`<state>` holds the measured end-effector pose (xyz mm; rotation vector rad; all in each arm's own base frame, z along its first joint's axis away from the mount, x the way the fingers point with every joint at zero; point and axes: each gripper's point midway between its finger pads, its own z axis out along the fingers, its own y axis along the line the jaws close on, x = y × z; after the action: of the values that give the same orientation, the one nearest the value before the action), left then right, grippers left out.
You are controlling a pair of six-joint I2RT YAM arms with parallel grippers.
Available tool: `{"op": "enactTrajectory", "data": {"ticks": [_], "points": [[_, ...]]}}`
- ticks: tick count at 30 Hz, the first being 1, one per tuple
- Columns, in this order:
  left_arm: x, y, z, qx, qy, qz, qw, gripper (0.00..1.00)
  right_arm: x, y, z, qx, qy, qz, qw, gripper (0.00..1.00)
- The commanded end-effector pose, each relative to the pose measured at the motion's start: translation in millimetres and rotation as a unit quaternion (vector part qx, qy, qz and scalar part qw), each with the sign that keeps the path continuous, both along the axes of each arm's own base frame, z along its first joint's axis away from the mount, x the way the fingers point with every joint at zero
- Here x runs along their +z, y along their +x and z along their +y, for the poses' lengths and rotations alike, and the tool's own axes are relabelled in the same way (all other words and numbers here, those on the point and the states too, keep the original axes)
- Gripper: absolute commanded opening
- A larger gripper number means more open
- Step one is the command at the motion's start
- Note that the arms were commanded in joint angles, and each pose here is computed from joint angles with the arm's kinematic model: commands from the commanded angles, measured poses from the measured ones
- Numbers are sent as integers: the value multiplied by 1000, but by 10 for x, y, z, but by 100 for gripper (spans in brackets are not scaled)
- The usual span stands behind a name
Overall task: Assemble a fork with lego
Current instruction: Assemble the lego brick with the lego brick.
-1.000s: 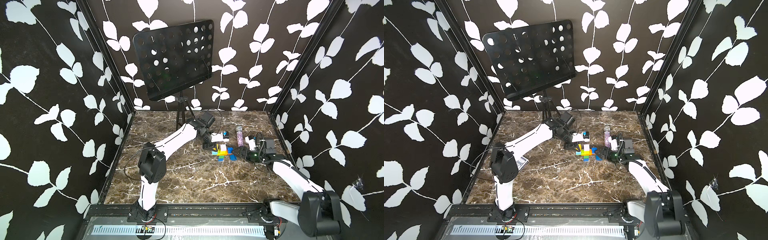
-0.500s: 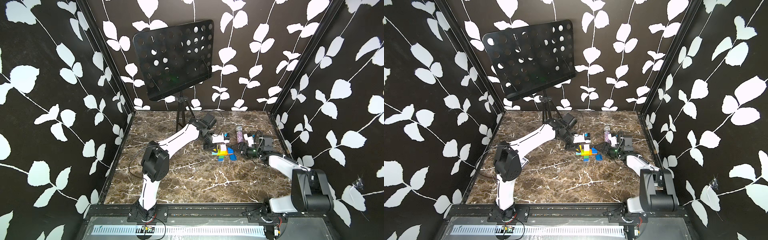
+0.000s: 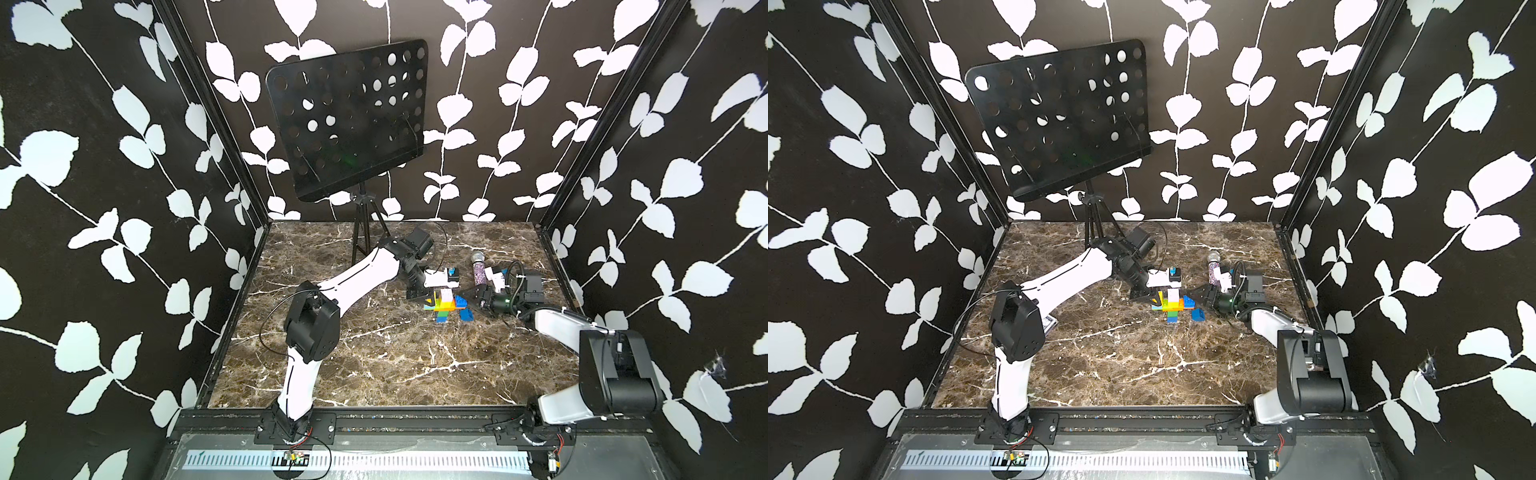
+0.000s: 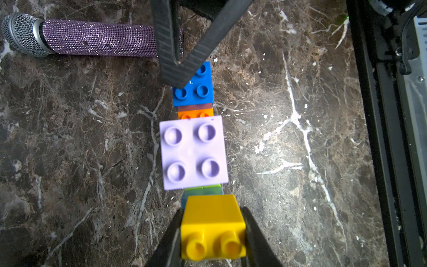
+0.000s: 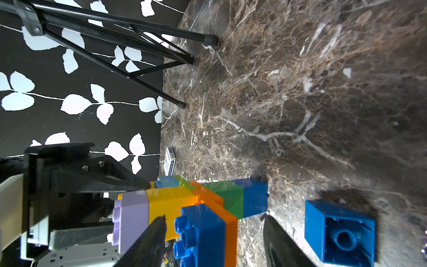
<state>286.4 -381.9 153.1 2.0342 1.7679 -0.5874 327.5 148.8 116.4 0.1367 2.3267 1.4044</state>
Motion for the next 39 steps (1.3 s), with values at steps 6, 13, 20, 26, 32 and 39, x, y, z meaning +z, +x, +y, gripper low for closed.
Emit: {"op": "enactTrajectory", "data": {"ticks": [6,13,20,26,32,39], "points": [[68,1,7,-10,7,-13,1000,0,-79,-4,17,8,14,7,1000,60],[68,3,38,-15,25,-14,999,0,-118,-12,22,11,15,13,1000,55],[18,-74,54,-9,40,16,999,0,-105,-16,27,11,15,13,1000,55],[5,-34,5,7,36,16,999,0,-108,-28,29,10,15,15,1000,55],[-51,-6,5,15,49,9,999,0,-125,-41,33,9,14,19,1000,54],[-160,-60,50,23,79,17,996,0,-151,-79,39,2,8,23,1000,53]]}}
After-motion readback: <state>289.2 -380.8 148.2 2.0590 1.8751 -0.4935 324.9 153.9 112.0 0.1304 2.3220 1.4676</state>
